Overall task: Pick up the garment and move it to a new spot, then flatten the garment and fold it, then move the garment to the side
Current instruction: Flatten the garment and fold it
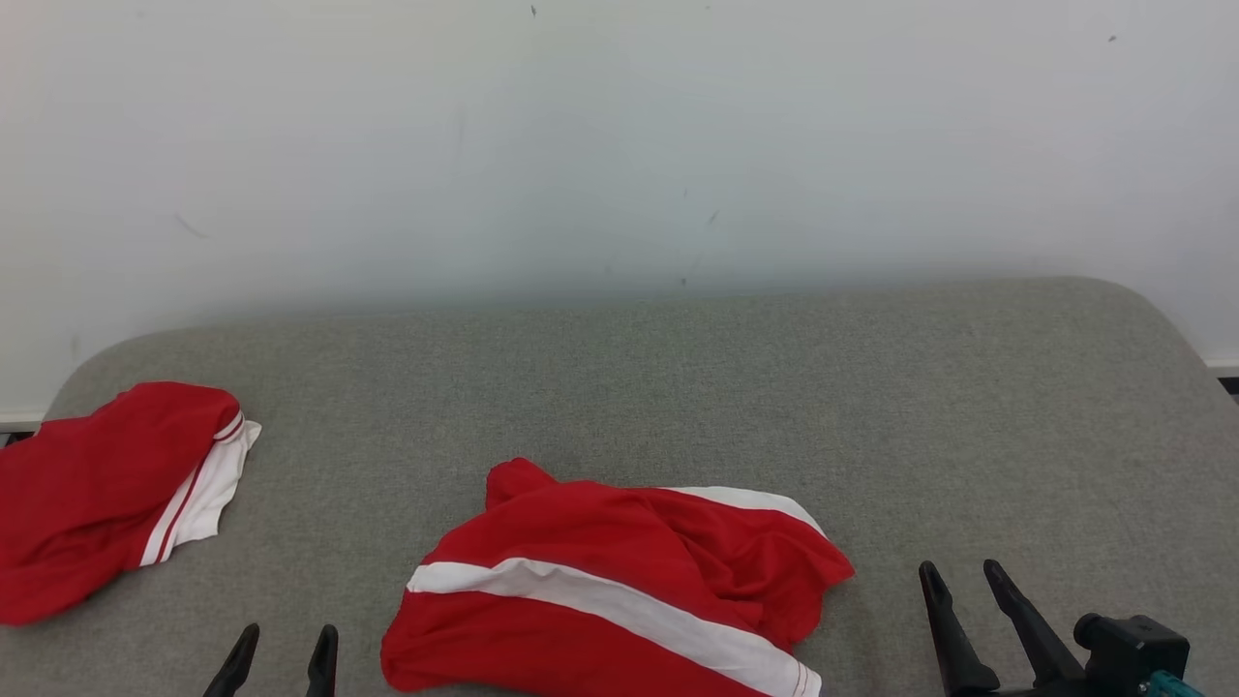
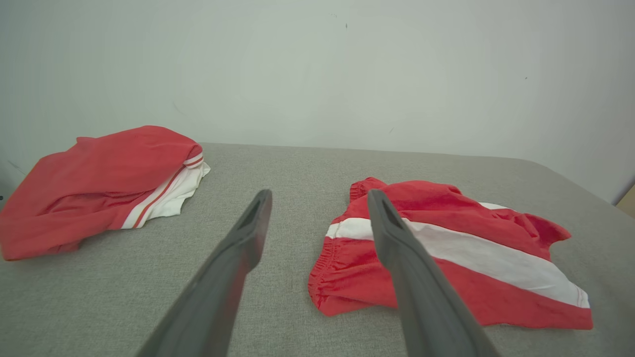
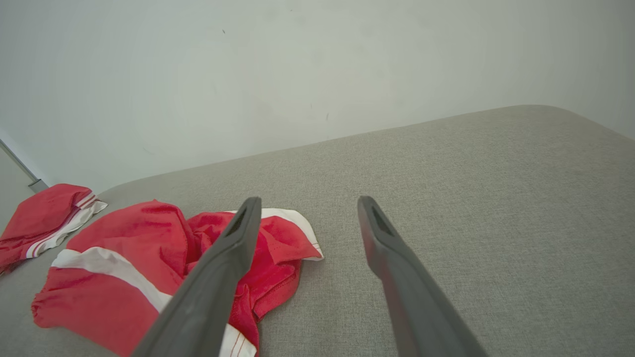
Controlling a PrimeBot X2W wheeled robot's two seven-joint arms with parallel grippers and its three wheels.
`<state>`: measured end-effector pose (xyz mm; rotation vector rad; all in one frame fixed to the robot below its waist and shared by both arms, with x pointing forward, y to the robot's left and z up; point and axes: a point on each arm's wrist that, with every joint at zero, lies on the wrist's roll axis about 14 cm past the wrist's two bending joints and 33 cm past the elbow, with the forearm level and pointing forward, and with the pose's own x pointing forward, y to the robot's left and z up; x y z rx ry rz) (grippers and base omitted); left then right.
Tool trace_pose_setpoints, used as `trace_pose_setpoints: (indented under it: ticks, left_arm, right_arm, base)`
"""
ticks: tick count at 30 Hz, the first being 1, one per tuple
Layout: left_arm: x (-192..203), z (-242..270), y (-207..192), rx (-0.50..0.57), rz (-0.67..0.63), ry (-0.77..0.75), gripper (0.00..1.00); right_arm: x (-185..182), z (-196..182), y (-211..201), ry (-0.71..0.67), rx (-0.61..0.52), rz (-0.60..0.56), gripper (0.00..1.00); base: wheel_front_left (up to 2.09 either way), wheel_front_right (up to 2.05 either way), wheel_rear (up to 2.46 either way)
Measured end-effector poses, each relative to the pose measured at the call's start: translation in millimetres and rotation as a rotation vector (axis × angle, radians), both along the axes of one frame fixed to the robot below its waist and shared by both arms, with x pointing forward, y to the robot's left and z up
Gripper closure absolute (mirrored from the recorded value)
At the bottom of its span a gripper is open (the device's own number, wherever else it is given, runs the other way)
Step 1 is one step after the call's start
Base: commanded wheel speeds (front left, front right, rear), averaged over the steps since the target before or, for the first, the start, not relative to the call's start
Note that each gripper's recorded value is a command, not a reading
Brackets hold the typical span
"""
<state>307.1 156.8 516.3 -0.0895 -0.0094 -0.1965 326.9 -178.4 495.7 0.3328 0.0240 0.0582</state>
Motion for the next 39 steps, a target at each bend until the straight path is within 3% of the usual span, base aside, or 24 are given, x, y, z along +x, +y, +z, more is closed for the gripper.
trace_pose_setpoints:
  ticks: [16, 29, 39]
  left_arm:
    - [-1.3, -6.6, -8.4, 0.006, -0.027, 0.048, 0.00]
    - [36.6, -43.5, -33.2, 0.185, -0.220, 0.274, 0.00]
    - [74.5, -57.3, -42.6, 0.214, -0.259, 0.460, 0.00]
  right_arm:
    - [0.3, -1.2, 8.5, 0.013, 0.005, 0.033, 0.00]
    - [-15.8, -59.8, 61.4, 0.318, 0.025, 0.200, 0.00]
    - [-18.0, -79.0, 75.5, 0.472, 0.064, 0.200, 0.00]
  base:
    - [0.00, 0.00, 0.00]
    - [0.00, 0.00, 0.00]
    - [0.00, 0.00, 0.00]
